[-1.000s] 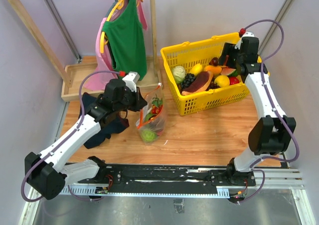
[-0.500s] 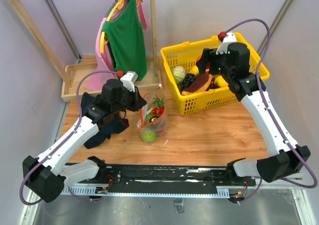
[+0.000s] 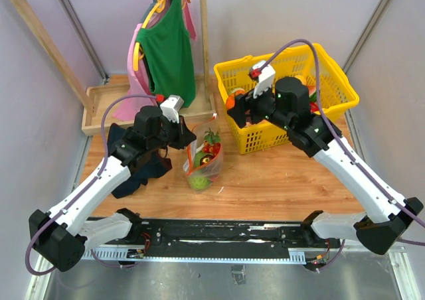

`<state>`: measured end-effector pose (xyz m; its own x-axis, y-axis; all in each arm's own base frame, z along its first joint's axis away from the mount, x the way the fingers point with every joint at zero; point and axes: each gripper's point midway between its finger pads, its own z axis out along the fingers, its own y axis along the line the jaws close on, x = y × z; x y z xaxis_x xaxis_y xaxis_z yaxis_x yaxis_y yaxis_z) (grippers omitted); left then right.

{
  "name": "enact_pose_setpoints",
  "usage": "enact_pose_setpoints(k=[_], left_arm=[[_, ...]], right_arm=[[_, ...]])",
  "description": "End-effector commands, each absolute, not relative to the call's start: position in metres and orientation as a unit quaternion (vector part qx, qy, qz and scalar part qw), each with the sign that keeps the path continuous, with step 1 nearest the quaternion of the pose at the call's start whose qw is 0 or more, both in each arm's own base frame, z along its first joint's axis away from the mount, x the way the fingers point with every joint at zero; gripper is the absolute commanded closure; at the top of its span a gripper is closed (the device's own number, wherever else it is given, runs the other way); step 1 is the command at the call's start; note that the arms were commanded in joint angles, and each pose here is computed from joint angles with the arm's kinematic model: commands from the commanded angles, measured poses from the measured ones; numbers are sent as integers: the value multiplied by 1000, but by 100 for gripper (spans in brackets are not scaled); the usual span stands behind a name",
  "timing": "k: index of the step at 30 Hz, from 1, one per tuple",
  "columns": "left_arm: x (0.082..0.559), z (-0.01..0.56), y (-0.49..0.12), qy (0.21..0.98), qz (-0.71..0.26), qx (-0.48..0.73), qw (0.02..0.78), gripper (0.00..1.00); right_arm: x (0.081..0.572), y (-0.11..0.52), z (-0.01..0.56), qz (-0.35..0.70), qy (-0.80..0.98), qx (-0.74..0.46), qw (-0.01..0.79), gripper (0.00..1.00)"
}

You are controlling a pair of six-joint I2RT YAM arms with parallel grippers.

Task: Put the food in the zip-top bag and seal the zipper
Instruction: Place the fake vegetable in the zipper food storage bag.

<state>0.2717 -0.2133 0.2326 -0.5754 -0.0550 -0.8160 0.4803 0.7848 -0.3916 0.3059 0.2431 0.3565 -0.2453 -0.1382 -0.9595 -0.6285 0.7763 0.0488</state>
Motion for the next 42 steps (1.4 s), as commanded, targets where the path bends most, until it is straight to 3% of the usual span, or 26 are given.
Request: enact_pose_setpoints(k=[1,9,17,21,42], left_arm=[[271,248,-216,816,-323,131,461,99],[266,253,-220,810,-338,138,459,99],[263,255,-225,804,-357,137,455,100],[261,252,-232,796,-385,128,449,100],[269,269,-213,807,-323,135,476,99]], right_arm=[[280,277,363,242,723,-318,564,46],[244,330,317,255,726,-399,498,45],[236,340,267,222,751,-433,447,41],[229,340,258,224,755,-442,429,38],[210,357,220,265,762,-465,366,20]])
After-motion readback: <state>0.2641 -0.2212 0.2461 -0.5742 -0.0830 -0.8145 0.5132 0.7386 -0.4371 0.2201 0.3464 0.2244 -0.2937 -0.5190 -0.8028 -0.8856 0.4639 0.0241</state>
